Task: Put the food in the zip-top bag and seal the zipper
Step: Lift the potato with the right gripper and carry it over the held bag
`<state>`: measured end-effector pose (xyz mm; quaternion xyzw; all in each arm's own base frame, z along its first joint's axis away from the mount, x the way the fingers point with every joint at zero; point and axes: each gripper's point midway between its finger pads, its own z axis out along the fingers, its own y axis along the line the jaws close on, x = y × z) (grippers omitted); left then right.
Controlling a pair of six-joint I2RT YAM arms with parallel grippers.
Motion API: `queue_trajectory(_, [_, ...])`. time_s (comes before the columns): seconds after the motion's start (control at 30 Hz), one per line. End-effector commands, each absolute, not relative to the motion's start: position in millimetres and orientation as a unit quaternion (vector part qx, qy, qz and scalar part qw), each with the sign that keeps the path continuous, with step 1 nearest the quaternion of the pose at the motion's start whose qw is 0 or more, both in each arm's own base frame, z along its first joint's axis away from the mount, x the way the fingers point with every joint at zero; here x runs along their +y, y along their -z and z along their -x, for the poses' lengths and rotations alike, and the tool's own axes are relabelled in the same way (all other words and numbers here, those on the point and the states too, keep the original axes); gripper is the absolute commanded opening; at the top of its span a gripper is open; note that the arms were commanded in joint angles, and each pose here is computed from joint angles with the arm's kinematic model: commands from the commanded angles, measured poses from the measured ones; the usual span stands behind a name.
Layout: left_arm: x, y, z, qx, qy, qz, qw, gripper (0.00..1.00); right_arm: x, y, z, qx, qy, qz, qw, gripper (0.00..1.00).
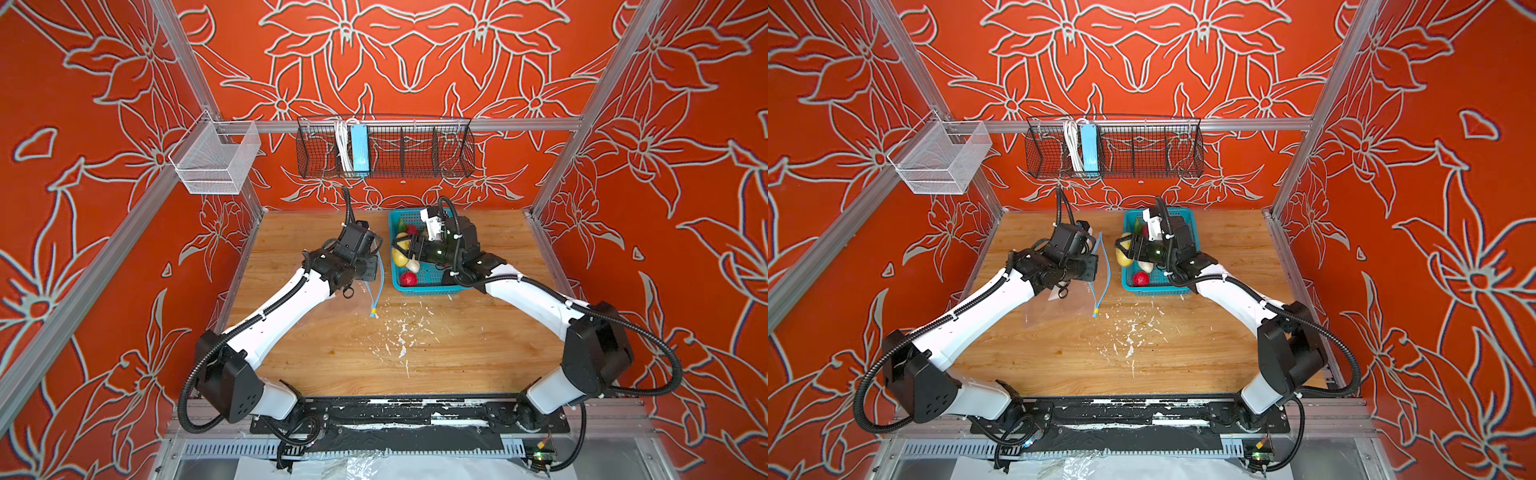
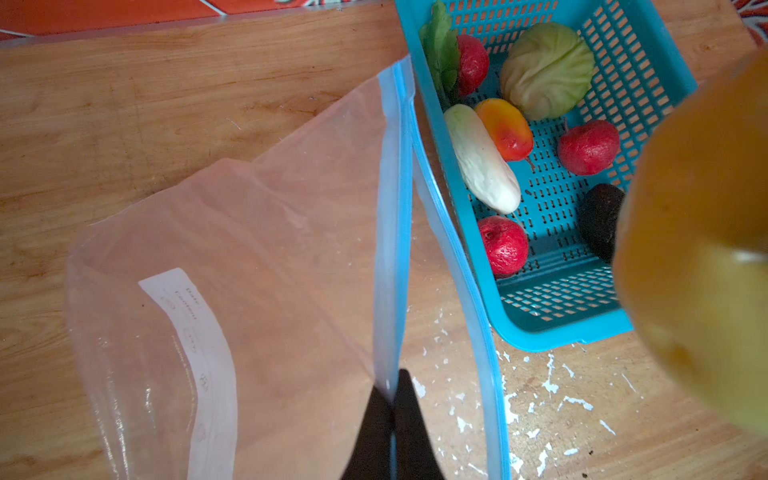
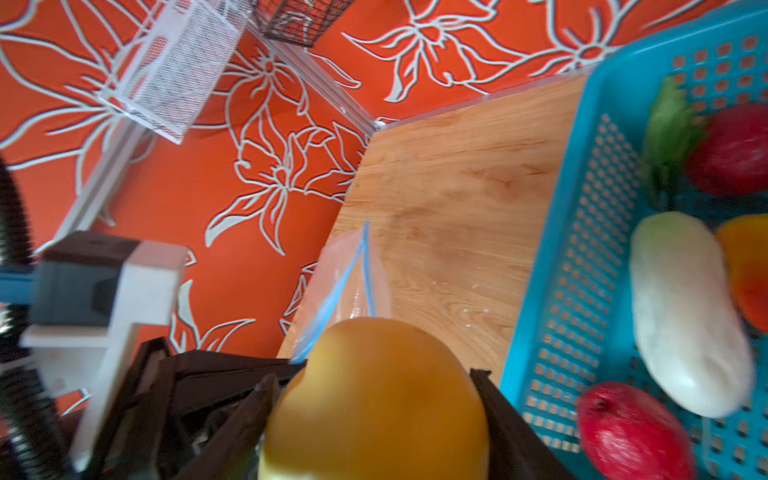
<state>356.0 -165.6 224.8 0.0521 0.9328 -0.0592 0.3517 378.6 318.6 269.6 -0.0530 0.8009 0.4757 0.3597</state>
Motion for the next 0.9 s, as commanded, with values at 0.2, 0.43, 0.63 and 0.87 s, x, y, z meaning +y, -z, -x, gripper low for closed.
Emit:
queue_trajectory(0.2, [-162, -237, -353, 0.928, 0.074, -0.041, 0.363, 0.0, 347, -288, -360, 0.77, -0.521, 0.063, 0.362, 0.43])
queue_trajectory(0.43, [-159, -237, -354, 0.928, 0.075, -0.034, 0.363, 0.0, 363, -274, -355, 0.777, -0.524, 0.066, 0.343, 0.42])
queue_trajectory(0.63, [-157, -238, -354, 0.927, 0.079, -0.03, 0.366, 0.0, 367, -262, -354, 0.781, -0.526, 0.055, 0.331, 0.42])
queue_trajectory(0.87, [-157, -243, -354, 0.921, 0.1, -0.028, 0.376, 0.0, 369, -245, -356, 0.799, -0.514, 0.037, 0.31, 0.41])
